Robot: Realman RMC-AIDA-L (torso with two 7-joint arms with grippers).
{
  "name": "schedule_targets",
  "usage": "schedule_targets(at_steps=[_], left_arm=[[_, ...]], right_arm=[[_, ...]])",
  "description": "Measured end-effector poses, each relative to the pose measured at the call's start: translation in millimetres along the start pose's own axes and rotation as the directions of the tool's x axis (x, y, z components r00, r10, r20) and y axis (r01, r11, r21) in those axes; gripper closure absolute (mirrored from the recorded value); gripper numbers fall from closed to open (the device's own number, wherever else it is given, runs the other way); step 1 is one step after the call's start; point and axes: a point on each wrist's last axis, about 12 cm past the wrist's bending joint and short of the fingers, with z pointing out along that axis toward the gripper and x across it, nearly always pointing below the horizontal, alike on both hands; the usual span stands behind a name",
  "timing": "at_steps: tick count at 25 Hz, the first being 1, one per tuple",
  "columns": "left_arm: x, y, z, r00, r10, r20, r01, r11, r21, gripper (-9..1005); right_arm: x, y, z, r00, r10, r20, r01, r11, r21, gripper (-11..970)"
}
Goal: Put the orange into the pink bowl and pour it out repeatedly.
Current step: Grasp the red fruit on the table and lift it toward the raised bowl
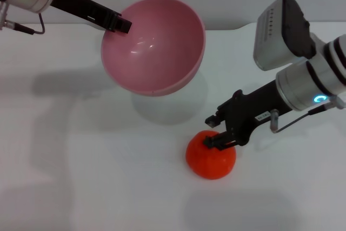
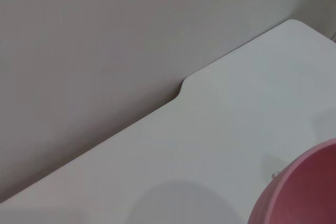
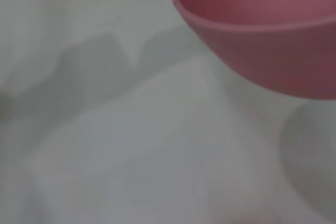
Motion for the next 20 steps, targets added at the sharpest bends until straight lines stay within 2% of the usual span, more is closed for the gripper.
schedule_targets(at_steps=[11, 20], left_arm=[[3, 0.0, 2, 1.0, -0.004, 0.002, 0.004, 1.0, 0.005, 952], [8, 1.8, 2, 1.0, -0.006, -0.002, 0.006, 1.0, 0.005, 952]], right_arm=[[6, 4.3, 28, 0.999, 0.008, -0.043, -0.008, 1.0, -0.006, 492], [13, 2.7, 32, 0.998, 0.037, -0.04, -0.036, 0.999, 0.025, 500]])
